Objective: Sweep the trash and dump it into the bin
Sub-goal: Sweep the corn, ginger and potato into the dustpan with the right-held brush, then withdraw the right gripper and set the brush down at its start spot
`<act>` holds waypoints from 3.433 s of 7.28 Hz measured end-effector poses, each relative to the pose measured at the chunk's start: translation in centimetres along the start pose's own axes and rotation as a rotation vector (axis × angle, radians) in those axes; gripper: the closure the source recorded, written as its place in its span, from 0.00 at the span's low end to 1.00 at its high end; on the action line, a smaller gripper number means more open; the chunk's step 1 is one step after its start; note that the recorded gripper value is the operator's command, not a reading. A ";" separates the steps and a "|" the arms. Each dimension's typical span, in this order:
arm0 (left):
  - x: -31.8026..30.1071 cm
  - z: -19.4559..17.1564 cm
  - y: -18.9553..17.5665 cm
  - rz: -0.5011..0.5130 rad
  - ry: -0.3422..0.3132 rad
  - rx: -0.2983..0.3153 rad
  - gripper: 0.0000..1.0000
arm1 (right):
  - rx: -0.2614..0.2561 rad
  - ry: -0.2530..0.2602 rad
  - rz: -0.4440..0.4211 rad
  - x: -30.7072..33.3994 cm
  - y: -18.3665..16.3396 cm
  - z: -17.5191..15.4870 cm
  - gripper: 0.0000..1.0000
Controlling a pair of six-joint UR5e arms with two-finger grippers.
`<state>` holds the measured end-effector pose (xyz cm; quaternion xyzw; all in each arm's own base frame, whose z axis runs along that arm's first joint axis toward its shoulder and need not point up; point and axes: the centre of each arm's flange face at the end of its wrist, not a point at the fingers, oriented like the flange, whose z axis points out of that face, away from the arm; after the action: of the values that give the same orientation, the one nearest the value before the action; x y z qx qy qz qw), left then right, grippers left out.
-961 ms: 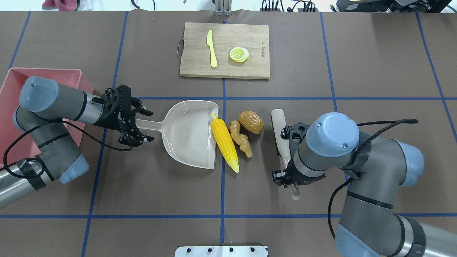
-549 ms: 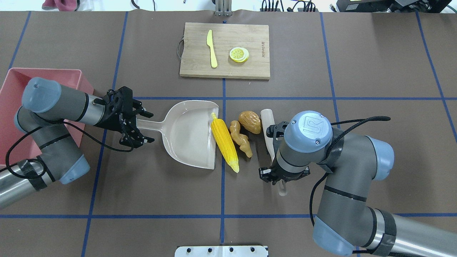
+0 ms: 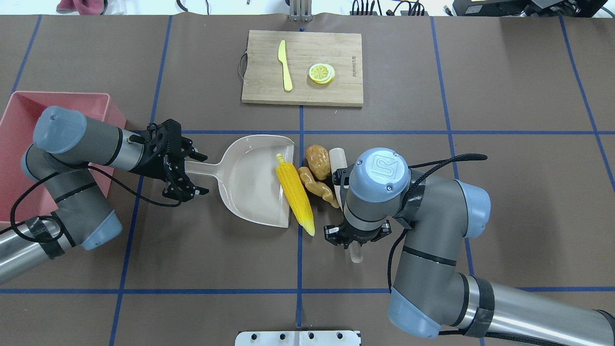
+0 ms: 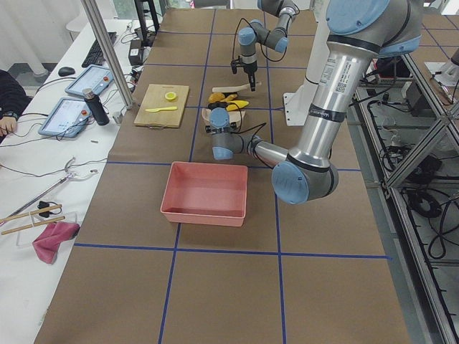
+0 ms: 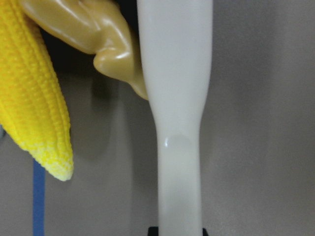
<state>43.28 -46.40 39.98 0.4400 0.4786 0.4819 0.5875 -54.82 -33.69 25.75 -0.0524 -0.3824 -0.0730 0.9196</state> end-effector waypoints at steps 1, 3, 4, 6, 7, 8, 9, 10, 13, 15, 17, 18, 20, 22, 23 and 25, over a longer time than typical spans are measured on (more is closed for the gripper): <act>0.0 0.0 0.0 -0.001 0.000 0.000 0.08 | -0.003 -0.004 -0.005 -1.0 -0.1 0.0 1.00; 0.0 0.0 0.0 0.000 0.000 -0.001 0.08 | -0.008 -0.010 -0.014 -2.9 -0.3 0.1 1.00; 0.0 0.0 0.0 0.000 0.000 -0.001 0.08 | -0.009 -0.013 -0.017 -4.0 -0.5 0.1 1.00; 0.0 0.0 0.0 0.000 0.000 -0.001 0.08 | -0.016 -0.026 -0.022 -5.9 -0.9 -0.2 1.00; 0.0 0.0 -0.1 0.000 0.000 0.000 0.08 | -0.018 -0.032 -0.024 -6.8 -1.0 -0.4 1.00; 0.0 0.0 -0.1 0.001 0.000 0.001 0.08 | -0.020 -0.036 -0.026 -7.7 -1.2 -0.6 1.00; 0.1 -0.1 -0.1 0.002 0.000 0.001 0.08 | -0.022 -0.038 -0.028 -8.8 -1.4 -0.6 1.00; 0.1 -0.1 -0.1 0.002 0.000 0.002 0.08 | -0.026 -0.042 -0.029 -9.8 -1.5 -0.7 1.00; 0.1 -0.1 -0.2 0.003 0.000 0.003 0.08 | -0.038 -0.059 -0.034 -11.9 -1.8 -1.5 1.00; 0.1 -0.1 -0.2 0.002 0.001 0.003 0.11 | -0.042 -0.066 -0.035 -13.9 -2.3 -2.0 1.00; 0.1 -0.1 -0.1 0.001 0.002 0.003 0.13 | -0.062 -0.089 -0.032 -14.9 -2.7 -3.2 1.00; 0.1 -0.1 -0.1 0.000 0.002 0.002 0.13 | -0.080 -0.109 -0.024 -14.9 -3.3 -4.3 1.00; 0.1 -0.1 -0.1 -0.001 0.002 0.001 0.13 | -0.109 -0.138 -0.004 -14.1 -4.3 -6.5 1.00; 0.1 0.0 -0.2 0.000 0.003 0.001 0.13 | -0.120 -0.136 0.021 -12.8 -4.0 -10.0 1.00; 0.2 0.0 -0.2 0.001 0.003 0.002 0.15 | -0.109 -0.125 0.040 -10.6 -4.0 -12.1 1.00; 0.2 0.0 -0.2 0.002 0.004 0.003 0.31 | -0.076 -0.086 0.072 -1.1 -3.5 -13.2 1.00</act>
<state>43.30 -46.26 39.72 0.4403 0.4800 0.4824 0.5856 -47.04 -39.05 15.89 -0.1041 -0.4163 -0.0523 0.9018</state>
